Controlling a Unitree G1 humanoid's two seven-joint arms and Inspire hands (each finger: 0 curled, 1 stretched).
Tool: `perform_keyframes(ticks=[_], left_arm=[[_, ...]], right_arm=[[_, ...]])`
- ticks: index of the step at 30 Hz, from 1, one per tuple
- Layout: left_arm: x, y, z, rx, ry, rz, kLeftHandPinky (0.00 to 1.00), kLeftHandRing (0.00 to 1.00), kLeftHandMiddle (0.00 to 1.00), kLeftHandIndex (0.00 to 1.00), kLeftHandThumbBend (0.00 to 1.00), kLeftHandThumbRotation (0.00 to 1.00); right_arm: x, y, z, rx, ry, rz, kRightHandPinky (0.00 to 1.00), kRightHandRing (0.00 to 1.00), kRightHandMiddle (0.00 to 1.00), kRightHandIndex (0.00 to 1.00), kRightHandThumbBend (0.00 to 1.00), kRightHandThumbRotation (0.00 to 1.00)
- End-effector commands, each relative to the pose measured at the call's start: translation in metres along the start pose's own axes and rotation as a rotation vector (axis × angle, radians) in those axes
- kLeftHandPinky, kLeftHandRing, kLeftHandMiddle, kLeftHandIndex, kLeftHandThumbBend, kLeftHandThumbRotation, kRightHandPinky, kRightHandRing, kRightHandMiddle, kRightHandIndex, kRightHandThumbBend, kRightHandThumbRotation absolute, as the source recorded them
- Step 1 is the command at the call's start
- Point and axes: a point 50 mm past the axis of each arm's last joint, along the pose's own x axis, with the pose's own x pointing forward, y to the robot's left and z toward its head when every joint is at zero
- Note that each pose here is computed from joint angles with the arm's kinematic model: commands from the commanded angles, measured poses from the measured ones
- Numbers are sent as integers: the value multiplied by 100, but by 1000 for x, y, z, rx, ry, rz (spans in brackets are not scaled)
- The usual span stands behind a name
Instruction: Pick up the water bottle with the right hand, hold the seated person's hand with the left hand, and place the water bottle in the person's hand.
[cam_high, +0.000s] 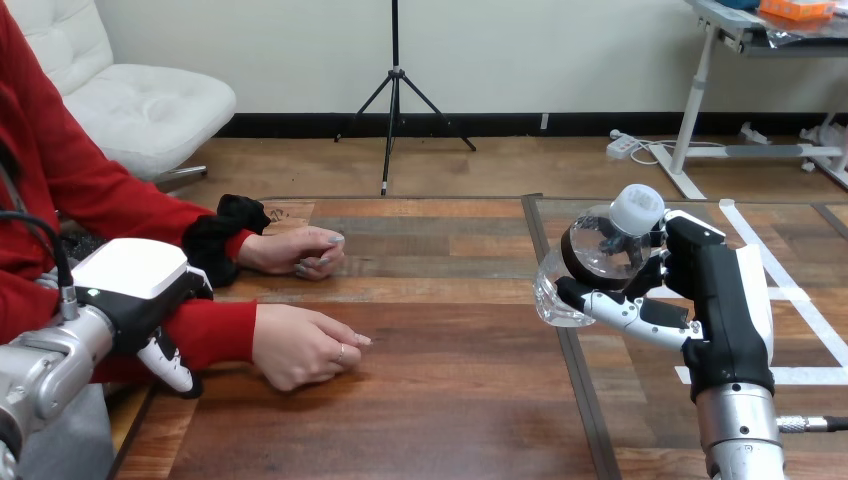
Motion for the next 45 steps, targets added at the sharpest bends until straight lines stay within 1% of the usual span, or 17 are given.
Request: perform_keyframes(ticks=[1,12,19,23,28,35,45], left_arm=[[5,7,2,-21,33,31,61,61,64,66,90,19],[5,4,4,-45,31,58,54,56,59,60,85,17],[5,3,5,-57,37,66,52,54,57,59,84,19],[4,3,6,-93,26,95,50,53,56,57,84,18],[4,2,8,-102,18,118,47,50,54,55,84,16],[3,1,9,-168,10,146,44,48,52,53,83,14],[2,3,13,-243,-27,184,40,45,50,50,84,19]], right_arm=[[12,-2,26,26,-115,-28,33,38,55,54,81,0],[14,0,26,32,-119,-23,31,38,55,54,81,0],[15,2,26,35,-118,-25,33,39,55,54,81,0],[16,3,26,40,-123,-22,33,39,55,53,81,0],[17,4,25,47,-120,-18,33,40,55,53,81,0],[18,6,24,52,-121,-11,33,39,55,53,81,0],[20,12,22,47,-126,14,34,41,57,54,80,0]])
